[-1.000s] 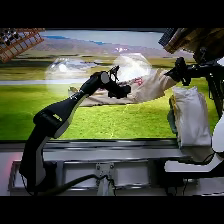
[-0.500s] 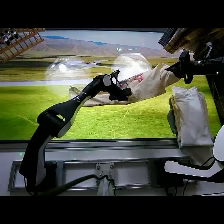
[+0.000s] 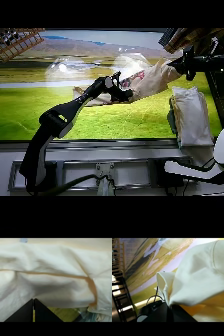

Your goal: Fold the clothes and pants, and hang the long-sleeved shirts on hangers.

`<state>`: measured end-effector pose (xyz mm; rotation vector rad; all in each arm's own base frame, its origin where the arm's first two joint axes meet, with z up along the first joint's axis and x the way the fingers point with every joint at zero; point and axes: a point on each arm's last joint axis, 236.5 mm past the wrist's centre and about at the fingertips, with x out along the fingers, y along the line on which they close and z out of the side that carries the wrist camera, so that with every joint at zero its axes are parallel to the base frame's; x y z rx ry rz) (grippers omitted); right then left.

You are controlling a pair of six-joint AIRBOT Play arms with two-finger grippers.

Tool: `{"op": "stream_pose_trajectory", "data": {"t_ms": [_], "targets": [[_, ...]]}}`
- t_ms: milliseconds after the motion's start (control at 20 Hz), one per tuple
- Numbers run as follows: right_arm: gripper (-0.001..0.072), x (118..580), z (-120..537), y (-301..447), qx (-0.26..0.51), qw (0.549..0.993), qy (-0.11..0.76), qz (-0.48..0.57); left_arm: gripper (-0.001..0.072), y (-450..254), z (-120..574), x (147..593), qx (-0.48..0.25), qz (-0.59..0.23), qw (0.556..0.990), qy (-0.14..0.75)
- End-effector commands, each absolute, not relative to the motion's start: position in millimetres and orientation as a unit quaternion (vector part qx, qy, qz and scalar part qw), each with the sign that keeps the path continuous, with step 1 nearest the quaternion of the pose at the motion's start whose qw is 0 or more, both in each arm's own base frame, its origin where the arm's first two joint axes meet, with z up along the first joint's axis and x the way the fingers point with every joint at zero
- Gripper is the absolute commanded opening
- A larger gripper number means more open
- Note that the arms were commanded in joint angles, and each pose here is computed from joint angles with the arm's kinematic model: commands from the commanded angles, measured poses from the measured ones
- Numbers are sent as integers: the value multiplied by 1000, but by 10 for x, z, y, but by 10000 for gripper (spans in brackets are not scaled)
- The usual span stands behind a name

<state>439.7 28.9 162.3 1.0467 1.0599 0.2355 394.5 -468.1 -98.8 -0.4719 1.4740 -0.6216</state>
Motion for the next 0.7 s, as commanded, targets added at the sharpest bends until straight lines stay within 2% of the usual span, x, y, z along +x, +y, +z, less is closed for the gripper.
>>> {"op": "stream_pose_trajectory", "data": {"t_ms": [0, 200, 400, 550, 650], "targets": [[21, 4384, 1548, 214, 463, 735, 487, 88, 6, -4646, -884, 3952, -205, -284, 672, 652], [21, 4366, 1466, 198, 445, 741, 497, 77, 6, -3997, -440, 4240, -116, -344, 697, 619], [21, 4387, 1469, 590, 421, 744, 508, 107, 5, -2492, -136, 4603, -50, -247, 724, 643], [21, 4441, 1532, 1120, 404, 750, 503, 145, 6, -1763, 234, 4725, -78, -195, 758, 618], [21, 4499, 1593, 1563, 399, 756, 490, 171, 6, -1396, 400, 4650, -100, -167, 774, 602]]}}
